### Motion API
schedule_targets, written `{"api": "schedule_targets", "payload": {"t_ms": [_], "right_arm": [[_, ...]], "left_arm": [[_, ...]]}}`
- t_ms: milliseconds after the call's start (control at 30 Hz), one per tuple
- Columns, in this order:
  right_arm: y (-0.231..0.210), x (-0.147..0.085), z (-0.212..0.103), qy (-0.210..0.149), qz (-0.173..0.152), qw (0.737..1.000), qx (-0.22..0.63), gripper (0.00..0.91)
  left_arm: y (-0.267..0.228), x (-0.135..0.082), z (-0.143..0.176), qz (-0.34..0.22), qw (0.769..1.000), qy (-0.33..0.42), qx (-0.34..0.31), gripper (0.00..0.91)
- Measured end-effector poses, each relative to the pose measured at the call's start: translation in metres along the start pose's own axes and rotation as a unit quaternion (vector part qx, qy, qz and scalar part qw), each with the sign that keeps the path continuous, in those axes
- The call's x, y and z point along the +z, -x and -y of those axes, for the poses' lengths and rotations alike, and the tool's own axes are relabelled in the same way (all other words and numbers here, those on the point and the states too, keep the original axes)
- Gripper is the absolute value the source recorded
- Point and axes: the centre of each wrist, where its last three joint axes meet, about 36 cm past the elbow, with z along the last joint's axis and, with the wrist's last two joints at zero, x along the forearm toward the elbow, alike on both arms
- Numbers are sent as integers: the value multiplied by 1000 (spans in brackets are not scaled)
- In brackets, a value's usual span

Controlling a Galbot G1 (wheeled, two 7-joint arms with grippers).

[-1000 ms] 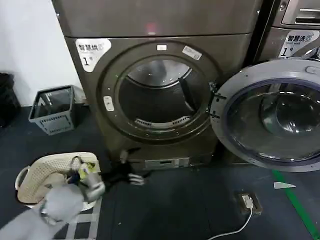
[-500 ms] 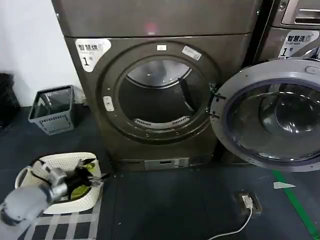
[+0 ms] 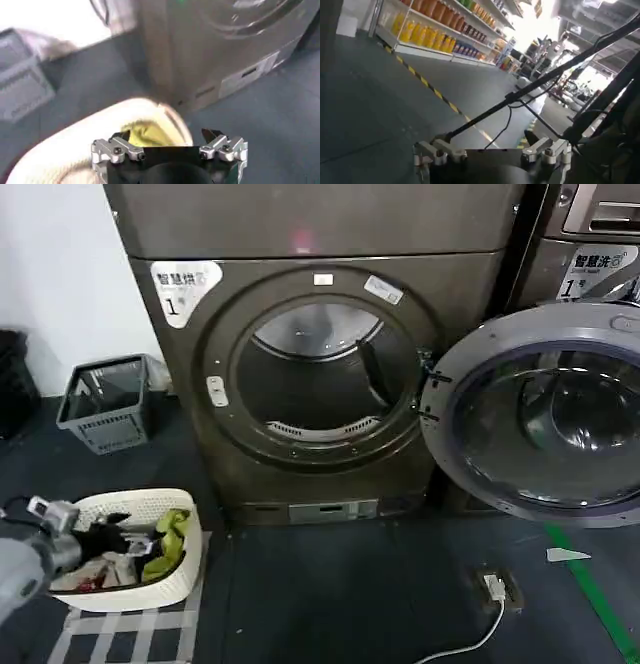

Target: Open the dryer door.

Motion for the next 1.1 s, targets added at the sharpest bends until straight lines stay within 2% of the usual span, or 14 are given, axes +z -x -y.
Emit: {"api": "schedule_targets", "payload": {"t_ms": [100, 400, 667, 1100], "right_arm": [[0, 1, -3, 2, 0, 1000, -4, 907], [-1, 5, -8, 2, -2, 1000, -11, 907], [-1, 5, -8, 3, -1, 1000, -13, 907], [-3, 11, -10, 5, -6, 1000, -16, 907]], "left_arm": [[-1, -3, -11, -27, 999, -19, -3, 907], [5, -10, -41, -34, 998, -56, -25, 907], [12, 3, -62, -61, 993, -95, -33, 907], [14, 17, -62, -103, 988, -110, -28, 907]]}}
